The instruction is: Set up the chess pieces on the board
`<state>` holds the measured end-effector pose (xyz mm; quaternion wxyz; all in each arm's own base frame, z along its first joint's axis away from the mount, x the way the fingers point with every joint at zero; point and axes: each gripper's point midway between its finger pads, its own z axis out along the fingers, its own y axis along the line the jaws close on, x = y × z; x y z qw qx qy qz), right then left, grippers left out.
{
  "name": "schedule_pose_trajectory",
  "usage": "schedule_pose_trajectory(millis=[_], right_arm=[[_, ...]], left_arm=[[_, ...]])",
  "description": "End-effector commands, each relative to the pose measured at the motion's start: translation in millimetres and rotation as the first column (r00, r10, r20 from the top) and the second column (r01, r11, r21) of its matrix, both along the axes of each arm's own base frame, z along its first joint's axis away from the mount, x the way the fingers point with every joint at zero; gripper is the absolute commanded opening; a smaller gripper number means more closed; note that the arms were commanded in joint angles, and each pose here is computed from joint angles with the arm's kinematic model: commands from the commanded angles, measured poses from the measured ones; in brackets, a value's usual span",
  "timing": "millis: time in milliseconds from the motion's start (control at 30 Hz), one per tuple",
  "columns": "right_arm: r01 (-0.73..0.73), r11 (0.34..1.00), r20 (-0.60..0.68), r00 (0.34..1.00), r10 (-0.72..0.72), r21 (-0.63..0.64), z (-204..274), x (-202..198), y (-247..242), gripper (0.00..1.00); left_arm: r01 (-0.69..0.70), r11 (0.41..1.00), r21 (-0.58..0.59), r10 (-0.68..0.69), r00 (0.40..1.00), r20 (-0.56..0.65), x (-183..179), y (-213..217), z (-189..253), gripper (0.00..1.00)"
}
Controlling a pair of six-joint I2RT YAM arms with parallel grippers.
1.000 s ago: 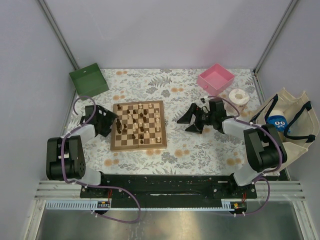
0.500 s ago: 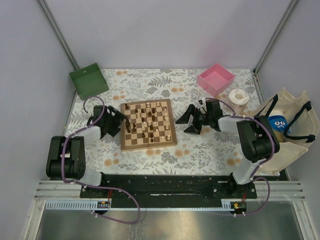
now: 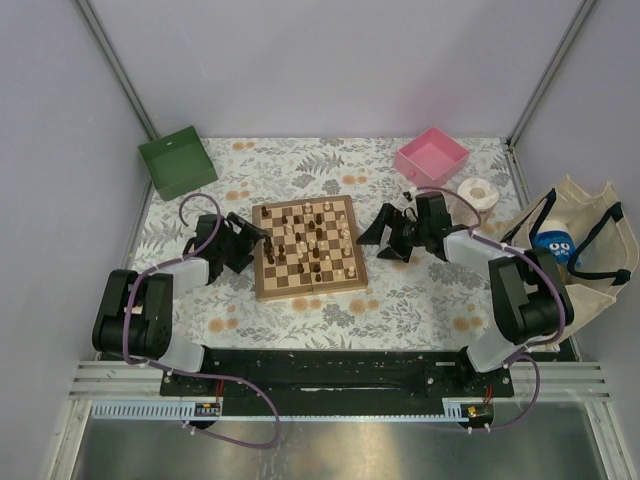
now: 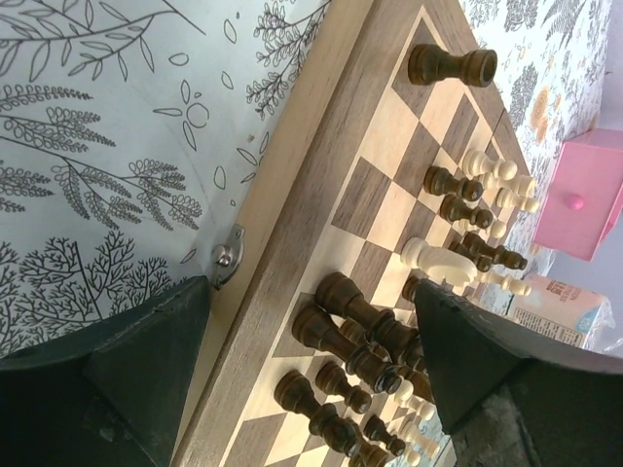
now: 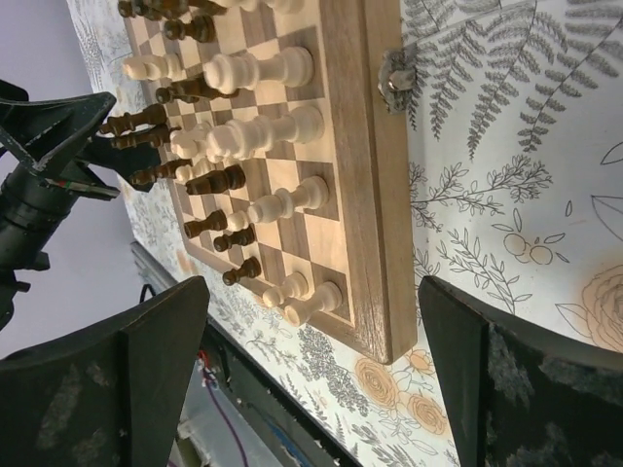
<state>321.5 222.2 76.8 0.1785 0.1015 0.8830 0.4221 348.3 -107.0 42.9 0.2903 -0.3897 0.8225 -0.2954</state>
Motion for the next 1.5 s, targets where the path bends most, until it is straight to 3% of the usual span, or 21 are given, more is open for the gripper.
schedule_pose_trajectory(millis=[0, 267, 500, 700, 900, 1100, 1200, 1300, 1400, 1467], right_arm=[[0.023, 0.993, 0.151, 0.989, -0.005, -0.115, 39, 14, -13, 0.99], [0.072, 0.967, 0.306, 0.952, 0.006, -0.244, 87, 18, -33, 0.99], [0.052, 0.970, 0.326, 0.945, 0.028, -0.235, 107, 18, -18, 0.99], [0.085, 0.947, 0.335, 0.942, 0.025, -0.309, 110, 23, -20, 0.99], [0.211, 0.916, 0.463, 0.886, -0.032, -0.340, 156, 34, -38, 0.99], [0.241, 0.864, 0.539, 0.841, 0.042, -0.443, 208, 40, -31, 0.99], [0.239, 0.908, 0.638, 0.769, 0.038, -0.343, 241, 43, -13, 0.98], [0.252, 0.948, 0.657, 0.751, -0.066, -0.192, 239, 39, -4, 0.98], [0.240, 0.953, 0.641, 0.764, -0.070, -0.182, 224, 33, -7, 0.98], [0.223, 0.942, 0.613, 0.790, -0.024, -0.250, 208, 32, -10, 0.99]], left_arm=[[0.012, 0.998, 0.059, -0.001, 0.982, -0.189, -45, 6, -36, 0.91], [-0.053, 0.969, 0.243, 0.088, 0.987, -0.135, -38, 43, -1, 0.96], [-0.072, 0.964, 0.254, 0.094, 0.993, -0.078, -25, 62, 22, 0.99], [0.005, 0.953, 0.303, 0.009, 0.999, -0.046, -15, 62, 41, 0.99], [0.028, 0.912, 0.409, -0.033, 0.999, 0.006, -7, 74, 76, 0.99], [0.071, 0.854, 0.515, -0.135, 0.987, 0.088, 5, 79, 121, 0.98], [0.122, 0.841, 0.527, -0.244, 0.955, 0.167, 16, 64, 147, 0.97], [0.197, 0.826, 0.528, -0.360, 0.905, 0.227, 26, 40, 165, 0.91], [0.230, 0.815, 0.532, -0.388, 0.898, 0.206, 26, 29, 168, 0.89], [0.240, 0.810, 0.535, -0.400, 0.894, 0.204, 22, 23, 169, 0.89]])
